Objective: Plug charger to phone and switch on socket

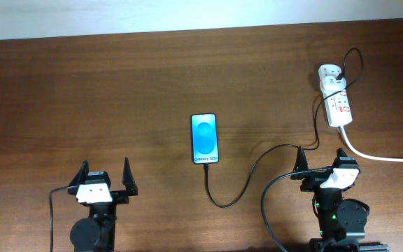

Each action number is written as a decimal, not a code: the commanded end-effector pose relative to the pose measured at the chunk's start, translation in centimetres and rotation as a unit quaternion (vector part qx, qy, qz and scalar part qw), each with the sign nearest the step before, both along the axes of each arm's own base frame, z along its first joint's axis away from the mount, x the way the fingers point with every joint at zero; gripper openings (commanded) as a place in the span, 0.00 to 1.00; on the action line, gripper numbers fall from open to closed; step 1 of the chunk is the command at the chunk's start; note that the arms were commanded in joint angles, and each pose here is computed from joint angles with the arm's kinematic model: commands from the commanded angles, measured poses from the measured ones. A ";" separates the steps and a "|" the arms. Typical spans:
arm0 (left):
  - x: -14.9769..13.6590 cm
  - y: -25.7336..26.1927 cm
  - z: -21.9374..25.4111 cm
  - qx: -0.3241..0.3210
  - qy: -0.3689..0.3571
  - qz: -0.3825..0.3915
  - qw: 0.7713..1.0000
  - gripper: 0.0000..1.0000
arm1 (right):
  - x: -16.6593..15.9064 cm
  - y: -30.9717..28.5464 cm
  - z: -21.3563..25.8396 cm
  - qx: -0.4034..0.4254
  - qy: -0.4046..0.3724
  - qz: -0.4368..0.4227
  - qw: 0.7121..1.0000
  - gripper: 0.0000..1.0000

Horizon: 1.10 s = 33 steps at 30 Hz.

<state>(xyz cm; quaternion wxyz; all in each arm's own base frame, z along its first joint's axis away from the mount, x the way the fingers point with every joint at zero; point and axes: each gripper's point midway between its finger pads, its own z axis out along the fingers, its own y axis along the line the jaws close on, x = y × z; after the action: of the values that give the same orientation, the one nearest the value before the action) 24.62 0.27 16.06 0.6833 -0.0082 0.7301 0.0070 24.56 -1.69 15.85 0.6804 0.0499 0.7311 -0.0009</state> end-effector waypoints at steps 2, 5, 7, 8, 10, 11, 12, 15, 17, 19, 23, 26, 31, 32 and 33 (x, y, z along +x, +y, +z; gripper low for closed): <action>0.0 0.3 -0.4 0.044 0.007 0.003 0.999 0.99 | 0.0 0.2 -0.3 -0.004 0.002 0.004 1.000 0.99; 0.0 0.2 -0.4 0.044 0.007 0.003 0.999 0.99 | 0.0 0.2 -0.3 -0.004 0.002 0.004 1.000 0.98; 0.0 0.1 -0.4 0.037 0.007 -0.001 0.999 0.99 | 0.0 0.2 -0.3 -0.004 0.002 0.004 1.000 0.99; 0.0 -0.1 -0.5 0.037 0.008 -0.006 0.999 0.99 | 0.0 0.2 -0.3 -0.004 0.002 0.004 1.000 0.98; 0.0 -0.1 -0.5 0.038 0.008 -0.006 0.999 0.99 | 0.0 0.2 -0.3 -0.004 0.002 0.004 1.000 0.98; 0.0 -0.1 -0.5 0.037 0.008 -0.006 0.999 0.99 | 0.0 0.2 -0.3 -0.004 0.002 0.004 1.000 0.99; 0.0 -0.1 -0.4 0.037 0.007 -0.006 0.999 0.99 | 0.0 0.2 -0.3 -0.004 0.002 0.004 1.000 0.99; 0.0 -0.1 -0.4 0.038 0.007 -0.006 0.999 0.99 | 0.0 0.2 -0.3 -0.004 0.002 0.004 1.000 0.99; 0.0 -0.1 -0.4 0.038 0.007 -0.006 0.999 0.99 | 0.0 0.2 -0.3 -0.004 0.002 0.004 1.000 0.99; 0.0 -0.1 -0.4 0.038 0.007 -0.006 0.999 0.99 | 0.0 0.2 -0.3 -0.004 0.002 0.004 1.000 0.99; 0.0 -0.1 -0.4 0.038 0.007 -0.006 0.999 0.99 | 0.0 0.2 -0.3 -0.004 0.002 0.004 1.000 0.98; 0.0 -0.1 -0.4 0.038 0.007 -0.006 0.999 0.99 | 0.0 0.2 -0.3 -0.004 0.002 0.004 1.000 0.98; 0.0 -0.1 -0.4 0.038 0.007 -0.006 0.999 0.99 | 0.0 0.2 -0.3 -0.004 0.002 0.004 1.000 0.99; 0.0 -0.1 -0.4 0.038 0.007 -0.006 0.999 0.99 | 0.0 0.2 -0.3 -0.004 0.002 0.004 1.000 0.98; 0.0 -0.1 -0.4 0.038 0.007 -0.006 0.999 0.99 | 0.0 0.2 -0.3 -0.004 0.002 0.004 1.000 0.99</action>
<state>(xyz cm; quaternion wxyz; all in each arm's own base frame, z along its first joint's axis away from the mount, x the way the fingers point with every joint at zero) 24.60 0.26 15.81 0.6789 0.0169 0.7334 0.0297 24.56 -1.69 15.85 0.6804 0.0500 0.7311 -0.0008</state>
